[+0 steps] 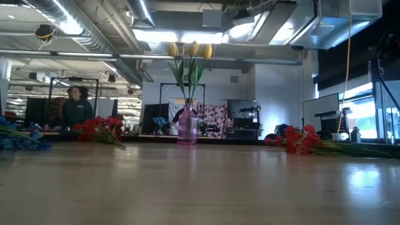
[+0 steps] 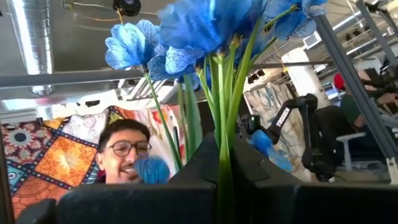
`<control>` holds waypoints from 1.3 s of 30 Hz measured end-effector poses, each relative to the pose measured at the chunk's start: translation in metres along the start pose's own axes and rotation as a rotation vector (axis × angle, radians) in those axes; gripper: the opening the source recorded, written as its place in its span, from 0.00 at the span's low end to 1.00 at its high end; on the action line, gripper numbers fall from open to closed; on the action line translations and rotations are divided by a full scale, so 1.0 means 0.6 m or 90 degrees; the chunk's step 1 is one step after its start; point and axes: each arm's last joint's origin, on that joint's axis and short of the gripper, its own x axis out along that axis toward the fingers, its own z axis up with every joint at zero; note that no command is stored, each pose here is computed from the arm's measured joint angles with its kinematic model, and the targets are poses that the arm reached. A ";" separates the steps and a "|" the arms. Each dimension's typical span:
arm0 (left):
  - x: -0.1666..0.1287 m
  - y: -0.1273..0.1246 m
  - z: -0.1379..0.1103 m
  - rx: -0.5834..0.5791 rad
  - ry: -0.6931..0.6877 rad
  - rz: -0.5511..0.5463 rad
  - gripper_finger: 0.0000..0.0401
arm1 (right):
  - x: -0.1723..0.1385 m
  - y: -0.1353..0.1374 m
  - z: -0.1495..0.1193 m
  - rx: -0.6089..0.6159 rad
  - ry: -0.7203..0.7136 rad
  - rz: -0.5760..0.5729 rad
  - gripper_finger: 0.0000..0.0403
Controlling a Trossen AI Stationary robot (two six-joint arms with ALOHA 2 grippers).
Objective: Sort flowers into vase by color
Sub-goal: Put the bottom blue flowers into the red vase
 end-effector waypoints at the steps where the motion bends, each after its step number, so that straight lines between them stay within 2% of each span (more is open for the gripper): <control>1: 0.000 0.000 0.000 0.000 0.000 0.000 0.35 | 0.003 0.002 0.003 0.000 -0.004 0.003 0.02; 6: 0.000 0.000 0.000 0.000 0.000 0.000 0.35 | 0.013 0.006 0.005 -0.008 0.015 -0.008 0.03; 13: 0.000 0.000 -0.002 -0.021 0.006 -0.001 0.35 | 0.016 0.002 -0.020 -0.034 0.081 -0.024 0.02; 20: 0.000 0.000 -0.002 -0.032 0.006 -0.001 0.35 | 0.020 0.005 -0.013 -0.026 0.036 -0.011 0.02; 26: 0.002 0.006 -0.002 -0.045 0.004 0.008 0.35 | 0.022 0.004 -0.004 -0.004 0.000 -0.048 0.02; 34: 0.004 0.017 -0.003 -0.046 0.002 0.024 0.35 | 0.021 0.001 -0.006 0.037 0.000 -0.086 0.02; 39: 0.006 0.023 -0.003 -0.044 0.000 0.033 0.35 | 0.021 -0.002 -0.017 0.057 0.036 -0.105 0.03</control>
